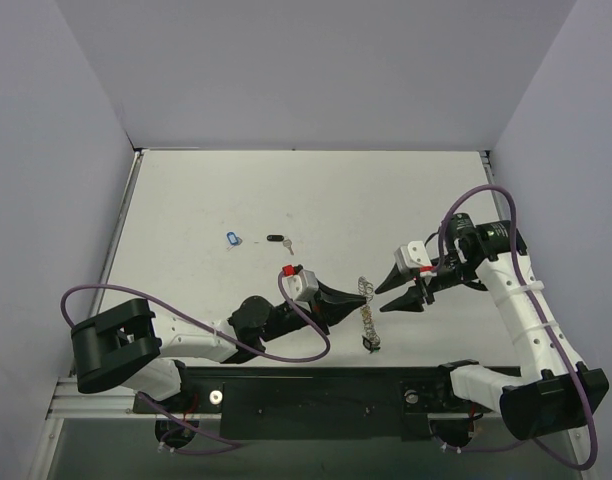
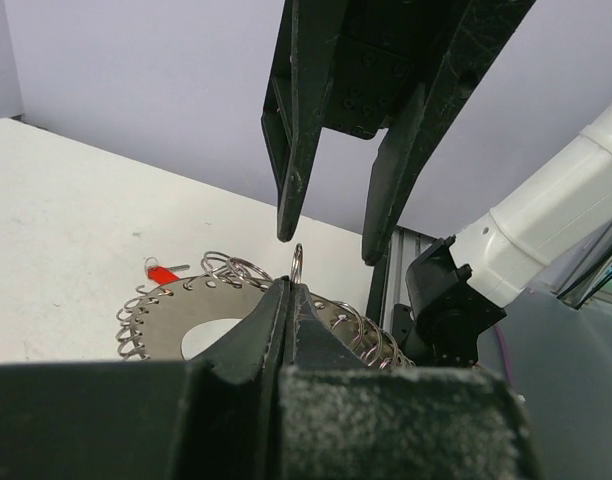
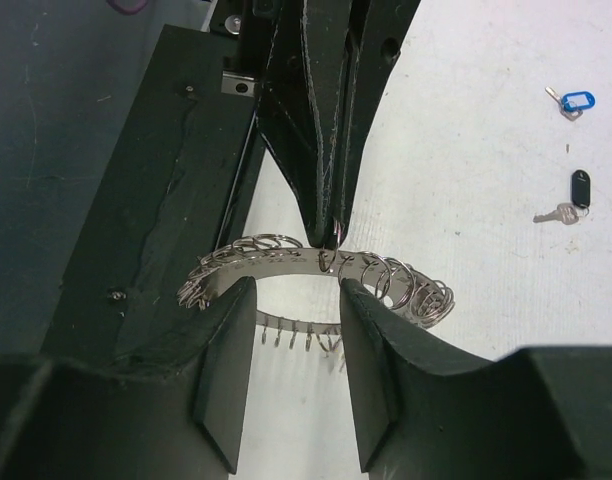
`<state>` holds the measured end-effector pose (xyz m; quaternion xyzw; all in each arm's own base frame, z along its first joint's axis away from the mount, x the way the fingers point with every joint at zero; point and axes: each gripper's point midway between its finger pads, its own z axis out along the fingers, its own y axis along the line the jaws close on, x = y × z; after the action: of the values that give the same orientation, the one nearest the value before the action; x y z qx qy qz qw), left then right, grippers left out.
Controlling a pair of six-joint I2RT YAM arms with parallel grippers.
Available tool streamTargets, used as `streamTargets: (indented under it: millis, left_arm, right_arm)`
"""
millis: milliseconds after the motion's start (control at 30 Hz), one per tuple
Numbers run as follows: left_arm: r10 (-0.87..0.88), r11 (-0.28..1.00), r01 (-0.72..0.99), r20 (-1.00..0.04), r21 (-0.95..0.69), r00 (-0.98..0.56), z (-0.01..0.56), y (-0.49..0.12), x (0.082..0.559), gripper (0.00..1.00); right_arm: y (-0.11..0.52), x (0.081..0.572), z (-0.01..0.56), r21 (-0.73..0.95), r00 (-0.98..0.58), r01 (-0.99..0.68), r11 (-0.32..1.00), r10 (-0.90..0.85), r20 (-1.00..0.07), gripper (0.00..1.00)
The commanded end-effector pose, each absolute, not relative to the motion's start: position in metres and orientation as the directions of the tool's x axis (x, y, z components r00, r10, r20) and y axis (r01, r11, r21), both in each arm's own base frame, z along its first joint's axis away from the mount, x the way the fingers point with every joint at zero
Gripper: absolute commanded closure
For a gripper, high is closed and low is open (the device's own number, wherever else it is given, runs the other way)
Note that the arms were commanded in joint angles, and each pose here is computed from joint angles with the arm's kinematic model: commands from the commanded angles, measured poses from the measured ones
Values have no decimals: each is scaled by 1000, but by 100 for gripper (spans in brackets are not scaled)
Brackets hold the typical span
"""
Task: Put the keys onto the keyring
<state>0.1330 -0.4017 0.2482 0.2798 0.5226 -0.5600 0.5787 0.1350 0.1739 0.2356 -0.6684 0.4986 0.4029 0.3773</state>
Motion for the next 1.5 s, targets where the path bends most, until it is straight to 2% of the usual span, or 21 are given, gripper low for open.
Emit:
streamTargets:
  millis: [0,833,1133,1267,1467]
  left_arm:
    - [-561,147,960,-819,-240,-119,318,-390,126,100]
    - [-583,121,966,-804,-228,-117,327,-392,123,100]
    - [-579,119,966,-806,-231,-121,325,-394,122,100]
    - [-582,118,966,-804,-230,-120,325,-393,121,100]
    - [-571,128,960,-810,-248,-133,319,-393,123,100]
  right_arm:
    - [176,96,253,120,-47,-969,-216,-314,-948,66]
    - [183,96,243,196,-96,-943,-270,-342,-935,81]
    - [185,95,242,208,-106,-938,-278,-342,-934,89]
    - [185,96,241,212,-110,-938,-274,-346,-932,100]
    - [182,99,236,236,-131,-941,-242,-384,-914,100]
